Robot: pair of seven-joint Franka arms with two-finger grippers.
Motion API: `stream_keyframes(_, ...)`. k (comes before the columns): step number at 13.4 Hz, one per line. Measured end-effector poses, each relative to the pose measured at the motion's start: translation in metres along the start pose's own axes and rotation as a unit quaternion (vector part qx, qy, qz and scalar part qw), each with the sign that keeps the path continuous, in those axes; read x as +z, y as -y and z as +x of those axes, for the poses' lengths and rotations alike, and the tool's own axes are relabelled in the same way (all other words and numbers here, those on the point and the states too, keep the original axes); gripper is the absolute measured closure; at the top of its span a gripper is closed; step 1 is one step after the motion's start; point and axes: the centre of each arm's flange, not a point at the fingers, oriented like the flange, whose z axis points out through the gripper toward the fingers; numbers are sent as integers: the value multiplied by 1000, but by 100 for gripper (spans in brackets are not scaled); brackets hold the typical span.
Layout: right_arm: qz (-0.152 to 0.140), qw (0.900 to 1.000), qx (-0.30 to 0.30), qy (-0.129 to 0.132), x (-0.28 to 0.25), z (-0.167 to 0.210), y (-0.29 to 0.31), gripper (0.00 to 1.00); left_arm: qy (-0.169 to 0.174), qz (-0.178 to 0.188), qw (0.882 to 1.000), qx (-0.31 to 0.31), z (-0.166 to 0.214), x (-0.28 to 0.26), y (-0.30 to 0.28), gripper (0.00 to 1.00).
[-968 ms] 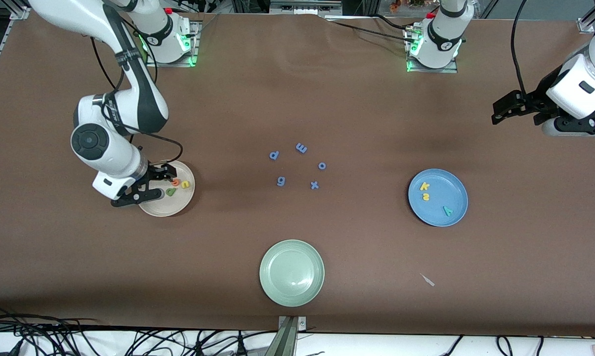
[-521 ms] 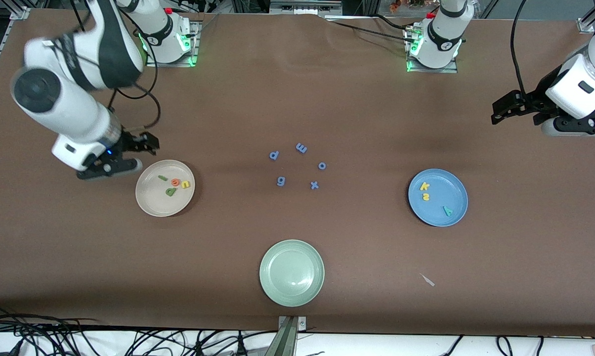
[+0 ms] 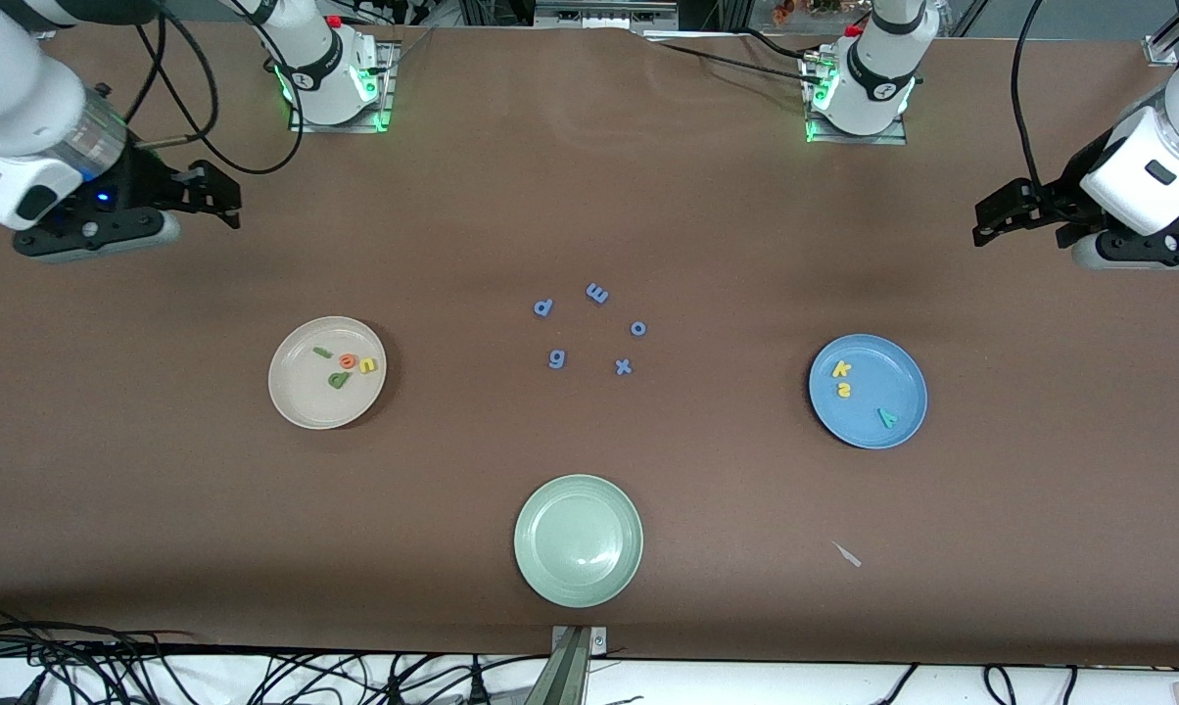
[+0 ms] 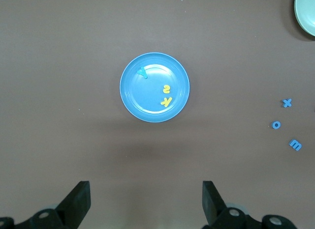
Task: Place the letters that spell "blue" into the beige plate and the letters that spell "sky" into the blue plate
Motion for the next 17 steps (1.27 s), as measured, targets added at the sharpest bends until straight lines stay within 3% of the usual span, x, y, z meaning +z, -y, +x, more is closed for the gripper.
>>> stream_keyframes(5,1,1000,-1,15,18,19,-14,0,0,0,1000,0,0,0,0,0)
stream_keyframes(10,1,1000,-12,11,-25,12,-19,0,0,0,1000,0,0,0,0,0)
stream_keyframes(17,3,1000,10,18,-22,10,-53,0,0,0,1000,0,0,0,0,0)
